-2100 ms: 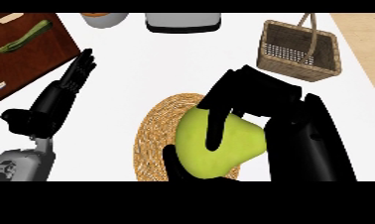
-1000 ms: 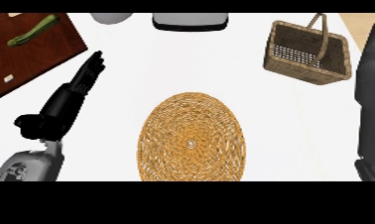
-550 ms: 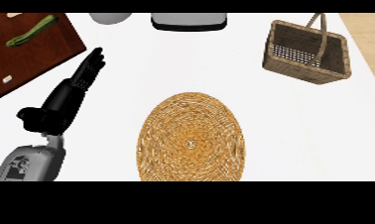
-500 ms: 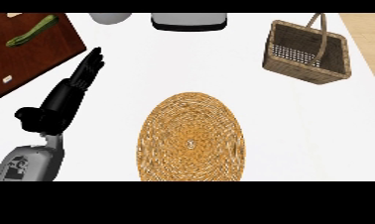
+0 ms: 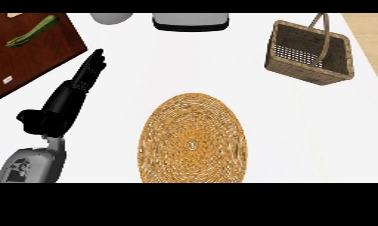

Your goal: Pick the pear from the placemat and place it in the basket

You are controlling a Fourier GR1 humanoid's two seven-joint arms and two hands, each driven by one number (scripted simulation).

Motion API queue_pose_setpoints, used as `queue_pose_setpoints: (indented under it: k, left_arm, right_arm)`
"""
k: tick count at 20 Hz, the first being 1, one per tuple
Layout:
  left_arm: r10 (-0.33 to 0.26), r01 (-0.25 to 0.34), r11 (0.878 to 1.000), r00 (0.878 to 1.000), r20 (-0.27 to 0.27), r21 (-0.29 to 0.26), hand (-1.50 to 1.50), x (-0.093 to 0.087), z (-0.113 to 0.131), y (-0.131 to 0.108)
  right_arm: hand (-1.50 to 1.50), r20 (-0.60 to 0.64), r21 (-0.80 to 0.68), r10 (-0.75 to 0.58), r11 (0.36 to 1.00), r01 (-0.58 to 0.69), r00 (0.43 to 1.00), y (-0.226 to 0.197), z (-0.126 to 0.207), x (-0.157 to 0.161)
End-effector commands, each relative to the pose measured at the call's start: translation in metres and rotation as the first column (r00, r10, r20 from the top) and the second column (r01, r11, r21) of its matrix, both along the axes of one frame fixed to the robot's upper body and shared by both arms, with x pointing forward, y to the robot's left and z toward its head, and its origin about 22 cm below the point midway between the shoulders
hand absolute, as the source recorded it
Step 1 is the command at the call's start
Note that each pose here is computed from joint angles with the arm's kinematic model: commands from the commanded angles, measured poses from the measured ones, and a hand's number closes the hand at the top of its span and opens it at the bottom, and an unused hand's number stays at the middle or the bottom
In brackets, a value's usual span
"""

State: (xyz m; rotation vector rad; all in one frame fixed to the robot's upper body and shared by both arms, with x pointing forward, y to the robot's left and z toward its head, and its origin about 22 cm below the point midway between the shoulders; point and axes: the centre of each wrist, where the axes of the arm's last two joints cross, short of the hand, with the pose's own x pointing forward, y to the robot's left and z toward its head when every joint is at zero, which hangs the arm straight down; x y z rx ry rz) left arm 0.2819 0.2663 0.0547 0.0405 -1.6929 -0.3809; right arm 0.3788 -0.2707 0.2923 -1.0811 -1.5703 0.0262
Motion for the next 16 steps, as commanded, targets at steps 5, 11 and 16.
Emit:
queue_pose_setpoints:
  k: [5, 11, 16]
  left_arm:
    - [-0.014, 0.014, 1.000, 1.000, -0.005, -0.001, 0.00, -0.009, 0.000, 0.013]
    - [-0.002, 0.002, 1.000, 1.000, 0.007, -0.005, 0.00, -0.010, 0.008, -0.016]
    - [-0.003, 0.003, 1.000, 1.000, 0.002, 0.008, 0.00, 0.002, 0.006, -0.005]
  right_arm:
    - [1.50, 0.060, -0.088, -0.041, 0.995, 0.046, 0.997, -0.039, -0.029, 0.012]
    - [-1.50, 0.153, 0.032, -0.104, 0.994, 0.101, 0.983, -0.054, -0.055, 0.028]
    - [-1.50, 0.158, -0.017, -0.057, 0.998, 0.060, 0.986, -0.063, -0.036, 0.032]
